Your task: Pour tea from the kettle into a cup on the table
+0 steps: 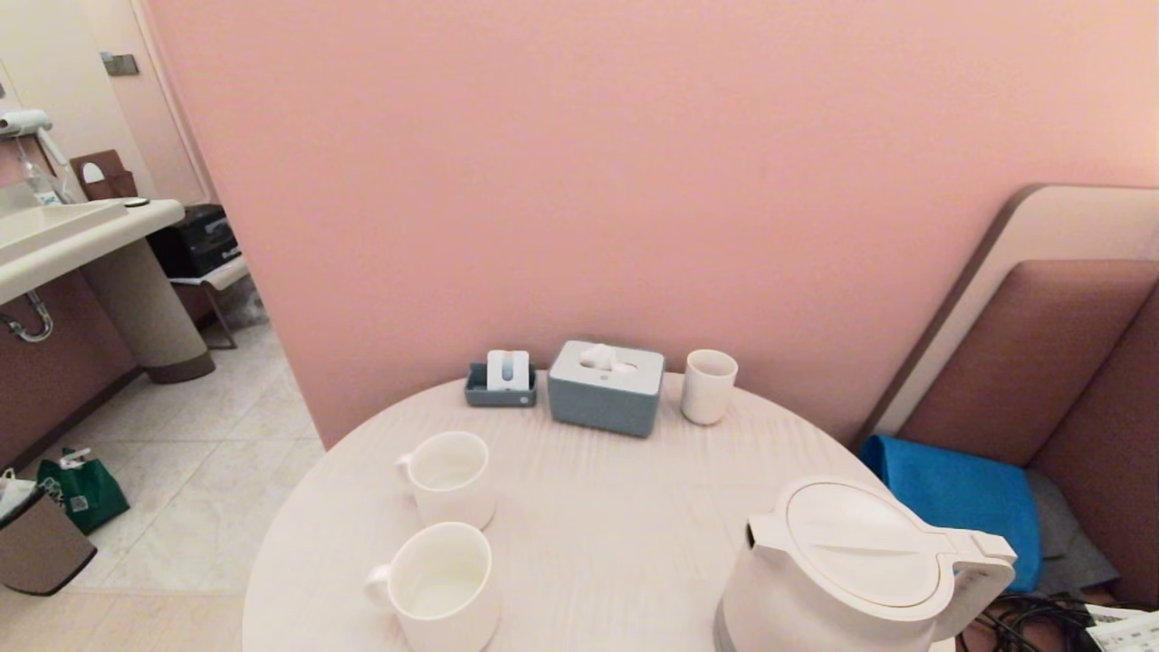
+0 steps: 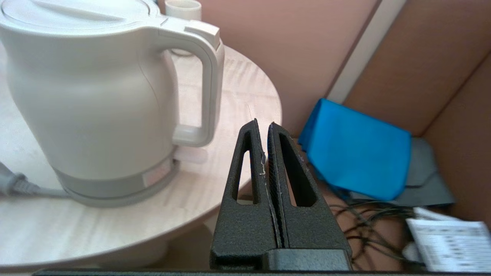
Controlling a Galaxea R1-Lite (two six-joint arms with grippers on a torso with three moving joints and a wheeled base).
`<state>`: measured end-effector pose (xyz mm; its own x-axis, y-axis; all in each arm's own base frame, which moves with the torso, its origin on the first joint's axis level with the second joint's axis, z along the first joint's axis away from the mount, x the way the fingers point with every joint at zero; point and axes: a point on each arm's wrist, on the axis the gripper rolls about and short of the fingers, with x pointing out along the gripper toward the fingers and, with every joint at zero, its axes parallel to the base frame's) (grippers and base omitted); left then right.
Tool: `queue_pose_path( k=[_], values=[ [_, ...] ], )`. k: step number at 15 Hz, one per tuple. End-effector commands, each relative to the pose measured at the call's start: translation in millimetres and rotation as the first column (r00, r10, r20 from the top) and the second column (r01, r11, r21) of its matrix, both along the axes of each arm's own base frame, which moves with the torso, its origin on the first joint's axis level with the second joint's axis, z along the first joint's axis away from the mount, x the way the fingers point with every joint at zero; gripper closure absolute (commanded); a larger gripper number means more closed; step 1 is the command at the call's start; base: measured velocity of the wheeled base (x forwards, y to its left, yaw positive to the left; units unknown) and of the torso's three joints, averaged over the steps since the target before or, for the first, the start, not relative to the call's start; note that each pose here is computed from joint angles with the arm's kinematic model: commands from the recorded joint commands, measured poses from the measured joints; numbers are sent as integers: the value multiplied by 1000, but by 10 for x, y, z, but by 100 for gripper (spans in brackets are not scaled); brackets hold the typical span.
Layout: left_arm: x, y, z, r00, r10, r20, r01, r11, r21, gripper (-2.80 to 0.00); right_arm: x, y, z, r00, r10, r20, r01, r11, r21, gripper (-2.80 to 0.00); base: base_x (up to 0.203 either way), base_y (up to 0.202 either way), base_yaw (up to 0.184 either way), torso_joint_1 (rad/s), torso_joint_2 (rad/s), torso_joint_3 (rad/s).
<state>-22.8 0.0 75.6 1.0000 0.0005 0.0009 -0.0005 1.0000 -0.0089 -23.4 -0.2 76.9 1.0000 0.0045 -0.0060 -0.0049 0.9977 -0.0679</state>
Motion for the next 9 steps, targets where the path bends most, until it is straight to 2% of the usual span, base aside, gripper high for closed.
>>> queue_pose_path(
  k=[1,7,9],
  values=[
    [0,0,0,1000,0,1,0,1000,0,0,5,0,-24,1000,0,-6,0,1000,5,0,0,0,0,0,0,0],
    [1,0,1,1000,0,-1,0,1000,0,0,5,0,-21,1000,2,-8,-1,1000,13,0,0,0,0,0,0,0],
    [0,0,0,1000,1,0,-1,1000,0,0,4,0,-21,1000,1,-7,-1,999,43,0,0,0,0,0,0,0]
  ],
)
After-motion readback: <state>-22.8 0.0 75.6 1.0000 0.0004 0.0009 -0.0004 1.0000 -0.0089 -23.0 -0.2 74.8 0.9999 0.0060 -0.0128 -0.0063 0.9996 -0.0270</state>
